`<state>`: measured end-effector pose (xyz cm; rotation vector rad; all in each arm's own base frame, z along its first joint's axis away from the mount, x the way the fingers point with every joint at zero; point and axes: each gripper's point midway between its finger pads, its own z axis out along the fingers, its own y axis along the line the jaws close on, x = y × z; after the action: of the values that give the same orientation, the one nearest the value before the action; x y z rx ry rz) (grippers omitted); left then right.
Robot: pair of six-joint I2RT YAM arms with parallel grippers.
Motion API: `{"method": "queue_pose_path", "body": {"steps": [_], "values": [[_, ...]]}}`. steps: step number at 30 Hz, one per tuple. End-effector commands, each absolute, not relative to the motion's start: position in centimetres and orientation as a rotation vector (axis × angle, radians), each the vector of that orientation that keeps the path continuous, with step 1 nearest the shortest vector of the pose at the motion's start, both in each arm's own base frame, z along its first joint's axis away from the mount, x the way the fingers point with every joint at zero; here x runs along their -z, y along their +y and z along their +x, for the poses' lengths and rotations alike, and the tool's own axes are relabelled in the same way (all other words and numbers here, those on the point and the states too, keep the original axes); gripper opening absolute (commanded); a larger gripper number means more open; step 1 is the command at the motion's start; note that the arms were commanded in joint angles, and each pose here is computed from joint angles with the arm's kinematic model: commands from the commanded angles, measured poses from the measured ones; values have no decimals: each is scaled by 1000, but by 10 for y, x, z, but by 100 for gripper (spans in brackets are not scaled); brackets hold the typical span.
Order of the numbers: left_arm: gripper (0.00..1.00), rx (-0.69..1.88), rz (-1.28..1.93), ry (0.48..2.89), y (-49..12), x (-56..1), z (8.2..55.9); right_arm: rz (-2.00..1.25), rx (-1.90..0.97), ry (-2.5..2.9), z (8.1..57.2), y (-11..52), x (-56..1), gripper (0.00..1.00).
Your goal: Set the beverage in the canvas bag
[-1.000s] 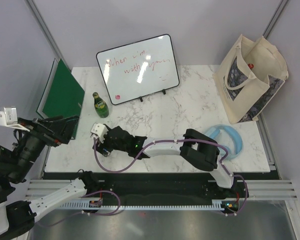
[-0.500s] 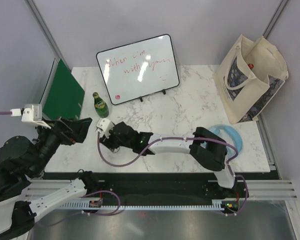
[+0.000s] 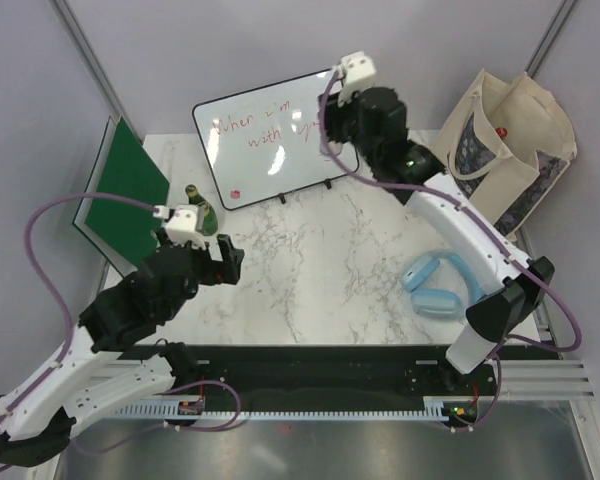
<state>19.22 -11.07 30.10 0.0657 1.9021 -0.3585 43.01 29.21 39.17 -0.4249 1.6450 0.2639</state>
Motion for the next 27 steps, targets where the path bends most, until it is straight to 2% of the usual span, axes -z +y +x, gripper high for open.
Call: {"method": "queue_pose_path", "body": {"steps": [1,6,15,22,27], "values": [[98,280,186,1931,-130,-264,209,-172,-121,1548,446,181,-485,0],[98,253,303,1997,-143,-233,211,32,44,1463,473,70,-534,0],[98,284,353,2002,-151,-228,208,249,168,1387,483,-58,-556,0],[98,288,361,1996,-151,-229,207,323,204,1427,501,-106,-529,0],[98,283,369,1997,-152,-227,208,346,198,1451,532,-129,-501,0]]}}
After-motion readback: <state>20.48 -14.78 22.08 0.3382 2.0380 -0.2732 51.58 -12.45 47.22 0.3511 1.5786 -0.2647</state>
